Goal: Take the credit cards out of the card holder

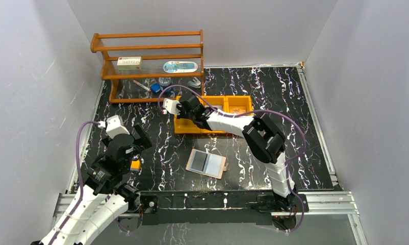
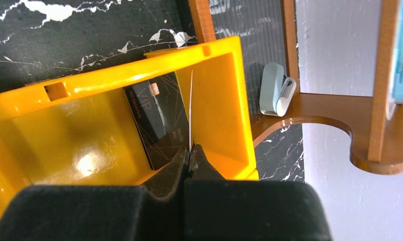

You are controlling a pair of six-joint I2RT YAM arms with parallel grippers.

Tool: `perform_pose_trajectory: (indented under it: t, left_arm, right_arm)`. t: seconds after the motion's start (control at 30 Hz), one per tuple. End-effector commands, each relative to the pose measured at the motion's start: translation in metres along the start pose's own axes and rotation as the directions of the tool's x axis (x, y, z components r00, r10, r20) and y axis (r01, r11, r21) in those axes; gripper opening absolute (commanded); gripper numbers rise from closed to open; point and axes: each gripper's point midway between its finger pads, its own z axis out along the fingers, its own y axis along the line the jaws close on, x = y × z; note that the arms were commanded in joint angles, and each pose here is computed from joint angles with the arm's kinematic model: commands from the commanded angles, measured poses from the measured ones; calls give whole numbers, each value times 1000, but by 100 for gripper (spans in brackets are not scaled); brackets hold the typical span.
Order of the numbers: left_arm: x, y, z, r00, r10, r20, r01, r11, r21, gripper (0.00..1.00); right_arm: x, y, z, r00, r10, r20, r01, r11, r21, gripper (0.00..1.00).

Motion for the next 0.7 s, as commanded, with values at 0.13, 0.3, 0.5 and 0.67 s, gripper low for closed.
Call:
perform_pose_trajectory:
  t: [0.13, 0.3, 0.5, 0.67]
  left_arm:
    - [-3, 11, -1, 1000, -6, 20, 7, 999, -50, 98]
    - [-3, 12, -1, 1000, -10, 25, 11, 999, -51, 98]
    - [-3, 12, -1, 1000, -11, 25, 12, 999, -50, 98]
    - [-1, 12, -1, 1000, -5, 19, 6, 998, -57, 98]
  right_arm:
    - [-3, -15, 17, 995, -83, -57, 86, 995, 41, 0]
    - [7, -5, 24, 989, -118, -88, 119, 993, 13, 4]
    - [15, 9, 29, 985, -141, -102, 137, 990, -42, 6]
    - [18, 13, 28, 983, -152, -103, 147, 988, -53, 13]
